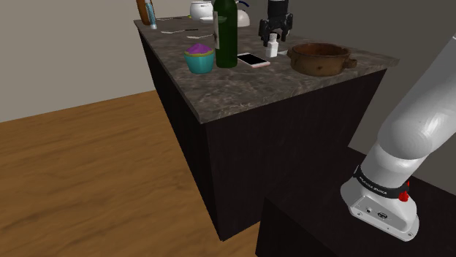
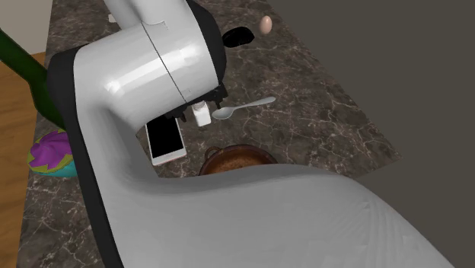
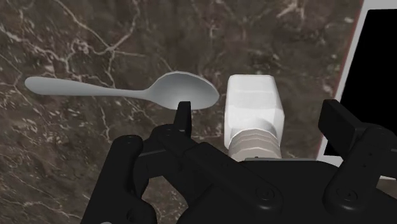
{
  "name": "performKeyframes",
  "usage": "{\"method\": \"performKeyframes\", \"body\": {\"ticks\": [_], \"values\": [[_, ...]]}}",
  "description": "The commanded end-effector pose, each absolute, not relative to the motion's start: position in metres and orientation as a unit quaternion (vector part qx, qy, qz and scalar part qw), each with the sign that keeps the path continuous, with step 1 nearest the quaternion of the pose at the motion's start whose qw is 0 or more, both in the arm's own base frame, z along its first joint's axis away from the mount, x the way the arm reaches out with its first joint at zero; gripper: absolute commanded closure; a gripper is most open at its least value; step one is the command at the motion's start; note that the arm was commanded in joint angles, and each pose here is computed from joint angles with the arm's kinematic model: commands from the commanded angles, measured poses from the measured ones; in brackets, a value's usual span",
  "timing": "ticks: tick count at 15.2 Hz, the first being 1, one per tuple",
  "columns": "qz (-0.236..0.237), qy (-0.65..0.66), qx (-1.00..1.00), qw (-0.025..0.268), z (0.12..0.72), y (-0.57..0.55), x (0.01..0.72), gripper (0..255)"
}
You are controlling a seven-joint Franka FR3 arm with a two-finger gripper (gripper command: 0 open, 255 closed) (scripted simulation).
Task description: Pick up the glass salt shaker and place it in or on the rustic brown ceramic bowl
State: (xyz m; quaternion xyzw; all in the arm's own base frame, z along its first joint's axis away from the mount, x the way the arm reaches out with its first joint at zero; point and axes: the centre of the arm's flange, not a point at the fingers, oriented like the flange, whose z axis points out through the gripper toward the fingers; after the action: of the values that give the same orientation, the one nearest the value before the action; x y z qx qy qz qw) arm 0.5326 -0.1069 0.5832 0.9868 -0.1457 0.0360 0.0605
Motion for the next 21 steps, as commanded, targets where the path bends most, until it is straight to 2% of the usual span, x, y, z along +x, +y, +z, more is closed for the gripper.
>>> {"method": "performKeyframes", "body": {"ticks": [1, 3, 4, 13, 21], "values": [[0.036, -0.146, 0.987, 0.06, 0.583, -0.107, 0.532, 0], [0.036, -0.146, 0.987, 0.06, 0.583, -0.107, 0.533, 0], [0.036, -0.146, 0.987, 0.06, 0.583, -0.107, 0.533, 255], [0.036, -0.146, 0.987, 0.06, 0.583, -0.107, 0.532, 255], [0.036, -0.146, 0.987, 0.06, 0.625, -0.107, 0.532, 255]]}}
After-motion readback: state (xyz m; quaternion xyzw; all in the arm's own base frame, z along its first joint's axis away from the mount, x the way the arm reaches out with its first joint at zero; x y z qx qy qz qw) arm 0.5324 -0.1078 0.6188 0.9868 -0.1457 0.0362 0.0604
